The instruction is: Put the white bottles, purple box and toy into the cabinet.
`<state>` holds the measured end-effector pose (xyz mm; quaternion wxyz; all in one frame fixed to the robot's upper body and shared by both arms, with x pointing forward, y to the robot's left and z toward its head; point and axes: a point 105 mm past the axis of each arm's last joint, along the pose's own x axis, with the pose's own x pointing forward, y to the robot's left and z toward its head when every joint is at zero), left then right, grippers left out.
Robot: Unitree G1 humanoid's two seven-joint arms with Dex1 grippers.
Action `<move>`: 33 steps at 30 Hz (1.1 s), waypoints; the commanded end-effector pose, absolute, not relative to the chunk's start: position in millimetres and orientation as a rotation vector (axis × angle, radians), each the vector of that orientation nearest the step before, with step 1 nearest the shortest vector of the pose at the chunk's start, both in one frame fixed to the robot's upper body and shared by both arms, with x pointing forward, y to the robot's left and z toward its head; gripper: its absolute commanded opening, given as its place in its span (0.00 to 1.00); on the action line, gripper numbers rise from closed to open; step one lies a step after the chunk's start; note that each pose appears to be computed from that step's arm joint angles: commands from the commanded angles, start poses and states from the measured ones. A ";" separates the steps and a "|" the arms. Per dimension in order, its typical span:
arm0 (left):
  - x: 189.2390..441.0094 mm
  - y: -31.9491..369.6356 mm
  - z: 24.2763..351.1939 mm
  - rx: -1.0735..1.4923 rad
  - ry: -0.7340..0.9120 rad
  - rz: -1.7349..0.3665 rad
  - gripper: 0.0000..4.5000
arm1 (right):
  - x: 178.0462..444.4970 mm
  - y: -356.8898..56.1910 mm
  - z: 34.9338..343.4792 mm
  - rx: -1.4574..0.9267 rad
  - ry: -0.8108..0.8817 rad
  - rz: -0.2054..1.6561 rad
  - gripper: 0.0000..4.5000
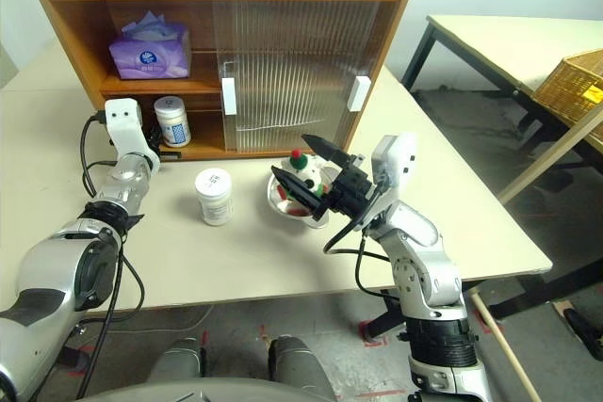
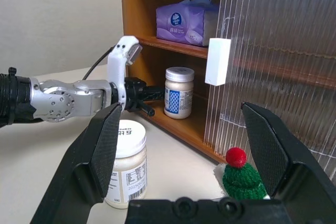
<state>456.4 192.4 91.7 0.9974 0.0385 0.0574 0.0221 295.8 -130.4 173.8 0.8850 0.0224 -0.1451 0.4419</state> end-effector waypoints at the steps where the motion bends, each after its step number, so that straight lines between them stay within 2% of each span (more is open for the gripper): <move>1: 457.4 185.4 90.3 0.095 0.128 0.021 0.01 | 294.2 -130.7 173.6 0.032 -0.295 0.918 1.00; 33: 460.1 144.2 88.4 0.146 0.144 -0.092 0.01 | 290.0 -133.7 172.5 0.026 -0.288 0.894 1.00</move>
